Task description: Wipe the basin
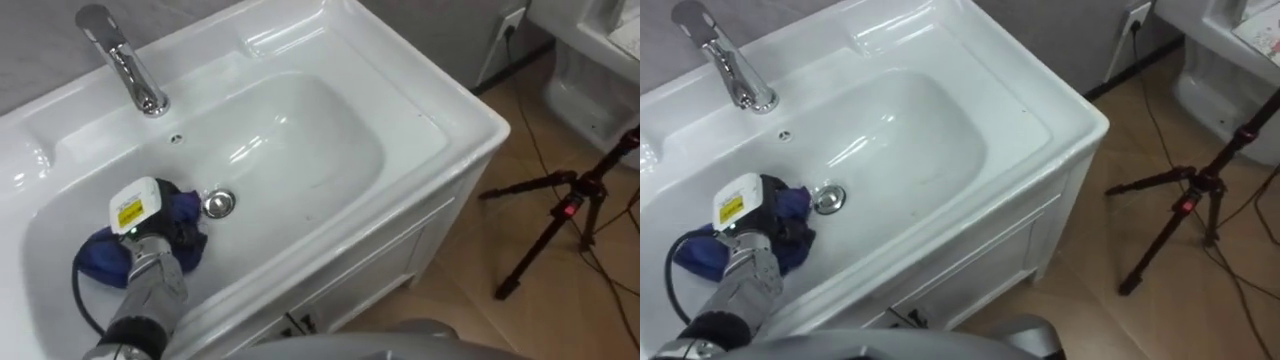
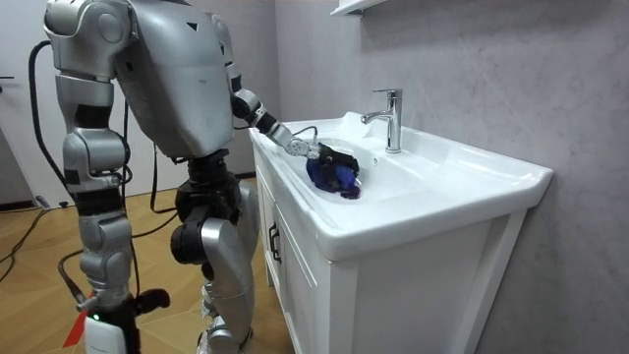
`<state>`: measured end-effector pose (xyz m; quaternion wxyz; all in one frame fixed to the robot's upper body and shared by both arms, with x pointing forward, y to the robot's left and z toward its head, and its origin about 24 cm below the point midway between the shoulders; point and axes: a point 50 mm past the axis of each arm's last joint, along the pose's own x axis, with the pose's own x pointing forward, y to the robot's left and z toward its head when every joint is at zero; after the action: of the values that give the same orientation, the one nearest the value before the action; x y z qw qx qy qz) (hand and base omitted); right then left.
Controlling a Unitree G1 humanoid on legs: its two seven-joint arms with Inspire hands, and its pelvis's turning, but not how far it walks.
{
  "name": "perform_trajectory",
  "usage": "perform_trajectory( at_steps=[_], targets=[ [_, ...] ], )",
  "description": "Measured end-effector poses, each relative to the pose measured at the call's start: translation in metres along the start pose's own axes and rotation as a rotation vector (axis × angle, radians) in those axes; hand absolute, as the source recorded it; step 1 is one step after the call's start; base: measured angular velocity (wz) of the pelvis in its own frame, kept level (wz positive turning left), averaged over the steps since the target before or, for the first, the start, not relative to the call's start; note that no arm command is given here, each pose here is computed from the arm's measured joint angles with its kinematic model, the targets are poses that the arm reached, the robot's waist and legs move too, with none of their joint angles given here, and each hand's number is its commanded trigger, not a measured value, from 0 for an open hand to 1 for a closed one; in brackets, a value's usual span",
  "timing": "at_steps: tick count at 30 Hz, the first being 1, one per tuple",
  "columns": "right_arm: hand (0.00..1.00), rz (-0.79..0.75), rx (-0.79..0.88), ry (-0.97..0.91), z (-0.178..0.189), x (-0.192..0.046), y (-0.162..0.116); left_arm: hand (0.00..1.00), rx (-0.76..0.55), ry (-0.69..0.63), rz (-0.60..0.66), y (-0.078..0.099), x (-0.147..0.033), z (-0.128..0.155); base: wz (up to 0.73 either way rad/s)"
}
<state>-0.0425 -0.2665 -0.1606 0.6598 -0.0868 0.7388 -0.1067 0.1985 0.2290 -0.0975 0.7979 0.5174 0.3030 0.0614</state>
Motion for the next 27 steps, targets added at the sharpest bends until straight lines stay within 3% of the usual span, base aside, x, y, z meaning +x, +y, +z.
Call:
perform_trajectory(
  at_steps=[3,8,17,20,27],
  targets=[
    [0.00,0.018,-0.013,0.047,-0.015,0.000,0.007,1.00,-0.052,0.016,-0.020,0.002,0.004,0.007,-0.10],
    [0.00,0.038,-0.029,0.093,-0.028,-0.001,0.011,1.00,-0.024,0.017,-0.036,0.003,0.007,0.014,-0.02],
    [0.00,0.036,-0.041,0.043,-0.009,-0.001,0.012,1.00,0.001,0.020,-0.034,0.005,0.011,0.027,0.00],
    [0.00,0.042,-0.083,0.049,-0.008,-0.001,0.015,1.00,-0.058,0.021,-0.053,0.004,0.010,0.034,0.05],
    [0.00,0.042,-0.124,-0.002,0.012,-0.002,0.017,1.00,-0.139,-0.136,-0.140,0.002,0.008,0.087,0.04]
  ],
)
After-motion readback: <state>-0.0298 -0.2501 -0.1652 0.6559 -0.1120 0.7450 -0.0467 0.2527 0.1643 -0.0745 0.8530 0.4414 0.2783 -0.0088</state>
